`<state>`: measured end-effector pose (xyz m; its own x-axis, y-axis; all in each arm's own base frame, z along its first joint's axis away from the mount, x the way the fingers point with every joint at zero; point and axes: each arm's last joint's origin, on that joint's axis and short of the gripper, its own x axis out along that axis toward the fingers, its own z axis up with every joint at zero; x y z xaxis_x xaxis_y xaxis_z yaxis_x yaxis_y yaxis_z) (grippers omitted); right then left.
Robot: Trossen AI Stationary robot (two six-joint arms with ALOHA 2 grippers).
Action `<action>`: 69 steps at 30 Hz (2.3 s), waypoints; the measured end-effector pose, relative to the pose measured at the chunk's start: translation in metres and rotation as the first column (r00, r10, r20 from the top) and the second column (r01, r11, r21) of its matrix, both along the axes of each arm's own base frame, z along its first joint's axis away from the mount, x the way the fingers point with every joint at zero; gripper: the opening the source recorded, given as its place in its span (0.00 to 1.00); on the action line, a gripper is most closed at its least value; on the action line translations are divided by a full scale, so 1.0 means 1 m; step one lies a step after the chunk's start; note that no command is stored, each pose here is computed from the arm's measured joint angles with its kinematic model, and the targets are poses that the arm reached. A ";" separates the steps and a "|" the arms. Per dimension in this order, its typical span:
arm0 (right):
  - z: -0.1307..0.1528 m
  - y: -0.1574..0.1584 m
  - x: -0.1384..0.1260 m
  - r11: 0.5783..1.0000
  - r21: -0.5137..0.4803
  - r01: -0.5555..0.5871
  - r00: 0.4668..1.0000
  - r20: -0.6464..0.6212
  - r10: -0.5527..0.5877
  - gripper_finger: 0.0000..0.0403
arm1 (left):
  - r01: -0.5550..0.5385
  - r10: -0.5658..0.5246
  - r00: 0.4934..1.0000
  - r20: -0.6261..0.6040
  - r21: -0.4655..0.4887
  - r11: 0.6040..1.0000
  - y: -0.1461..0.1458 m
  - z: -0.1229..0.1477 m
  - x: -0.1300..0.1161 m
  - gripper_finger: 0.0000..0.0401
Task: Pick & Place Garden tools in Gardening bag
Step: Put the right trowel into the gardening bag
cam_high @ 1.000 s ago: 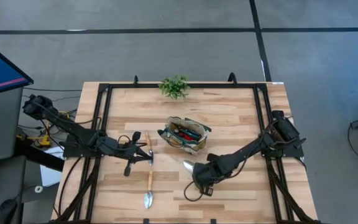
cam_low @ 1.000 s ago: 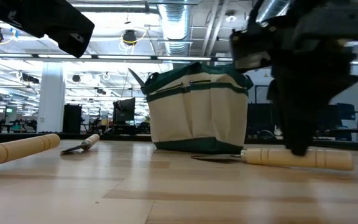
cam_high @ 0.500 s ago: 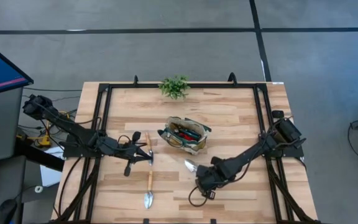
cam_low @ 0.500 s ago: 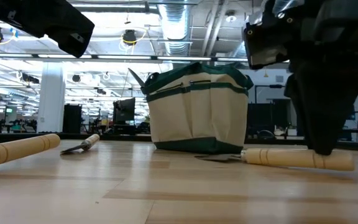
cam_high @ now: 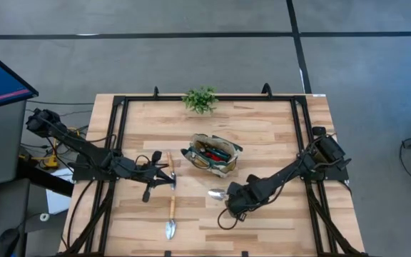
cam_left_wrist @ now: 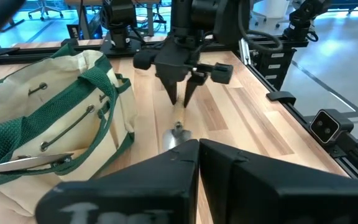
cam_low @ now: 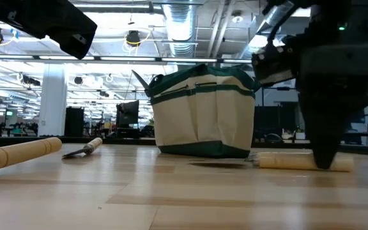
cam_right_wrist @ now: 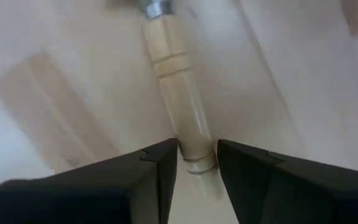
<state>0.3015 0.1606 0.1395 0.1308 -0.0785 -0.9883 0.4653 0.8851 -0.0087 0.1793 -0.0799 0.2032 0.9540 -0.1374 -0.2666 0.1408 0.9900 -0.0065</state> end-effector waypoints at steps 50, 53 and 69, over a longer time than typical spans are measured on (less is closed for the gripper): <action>0.011 0.028 -0.041 0.974 -0.150 -0.169 0.982 -0.113 0.153 0.45 | -0.006 0.006 1.000 -0.004 -0.024 1.000 0.000 0.000 0.000 0.01; 0.012 0.020 -0.034 0.973 -0.163 -0.163 0.984 -0.092 0.150 0.43 | -0.007 0.006 1.000 -0.004 -0.024 1.000 0.000 0.000 0.000 0.01; 0.004 0.001 -0.006 0.980 -0.045 -0.193 0.981 -0.041 0.191 0.36 | -0.006 0.006 1.000 -0.004 -0.024 1.000 0.000 0.000 0.000 0.01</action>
